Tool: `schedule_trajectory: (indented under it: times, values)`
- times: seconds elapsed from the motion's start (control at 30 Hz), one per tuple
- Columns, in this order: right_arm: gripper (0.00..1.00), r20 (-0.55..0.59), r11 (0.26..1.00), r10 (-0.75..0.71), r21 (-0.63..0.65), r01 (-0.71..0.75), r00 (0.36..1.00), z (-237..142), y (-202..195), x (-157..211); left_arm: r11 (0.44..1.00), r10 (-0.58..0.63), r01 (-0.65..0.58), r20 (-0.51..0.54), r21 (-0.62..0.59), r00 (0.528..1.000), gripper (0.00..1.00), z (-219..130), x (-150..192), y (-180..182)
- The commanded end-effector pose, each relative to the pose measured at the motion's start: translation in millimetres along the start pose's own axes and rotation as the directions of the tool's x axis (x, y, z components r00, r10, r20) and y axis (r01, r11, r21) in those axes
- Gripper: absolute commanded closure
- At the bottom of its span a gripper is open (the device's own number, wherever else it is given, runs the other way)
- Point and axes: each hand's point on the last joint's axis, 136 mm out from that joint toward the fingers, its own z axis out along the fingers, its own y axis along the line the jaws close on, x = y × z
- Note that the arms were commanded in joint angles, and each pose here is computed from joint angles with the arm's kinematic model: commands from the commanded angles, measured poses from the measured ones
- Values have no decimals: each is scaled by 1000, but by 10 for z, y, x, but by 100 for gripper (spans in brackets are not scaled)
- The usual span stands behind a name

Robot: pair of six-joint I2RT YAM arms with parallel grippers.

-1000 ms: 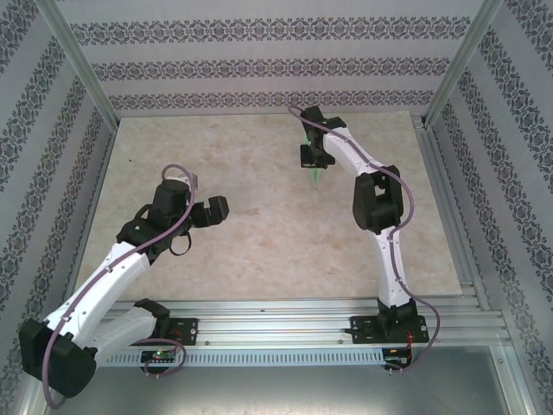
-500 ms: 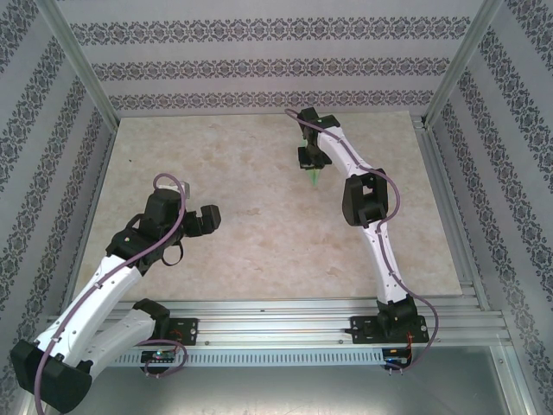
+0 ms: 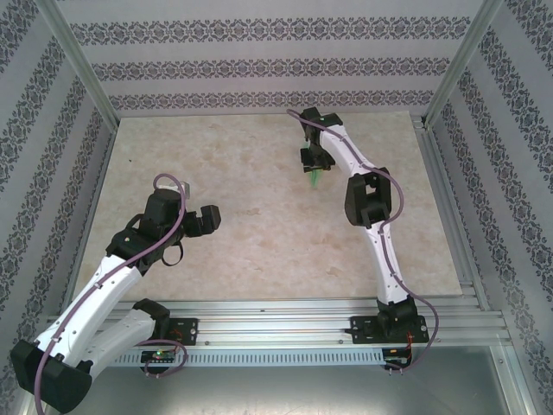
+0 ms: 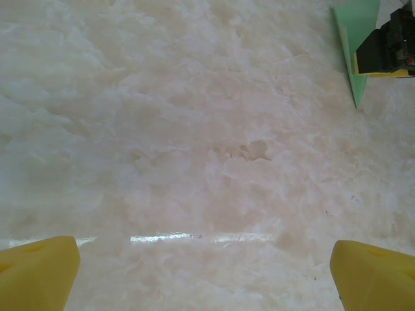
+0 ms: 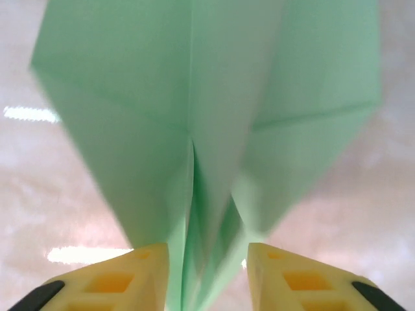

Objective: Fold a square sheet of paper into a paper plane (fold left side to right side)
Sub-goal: Place the paper plane at the top-center of the table, then reset both arms

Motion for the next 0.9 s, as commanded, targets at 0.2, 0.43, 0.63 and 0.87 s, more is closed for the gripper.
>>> schedule_trajectory:
  times: [0.2,0.43,0.63,0.87]
  values:
    - [48,217,1000,-14,11,12,976,-1497,-181,445,993,-65,83,201,-86,977,0,-90,-431,128]
    - [39,399,999,27,18,-37,917,-1880,-583,1044,935,-7,150,408,-320,913,0,-257,-760,597]
    - [28,550,989,107,24,-144,829,-1875,-1077,1380,865,85,208,541,-457,837,0,-351,-912,911]
    - [2,695,972,167,4,-236,699,-1699,-1449,1485,798,218,167,536,-578,815,0,-221,-826,1209]
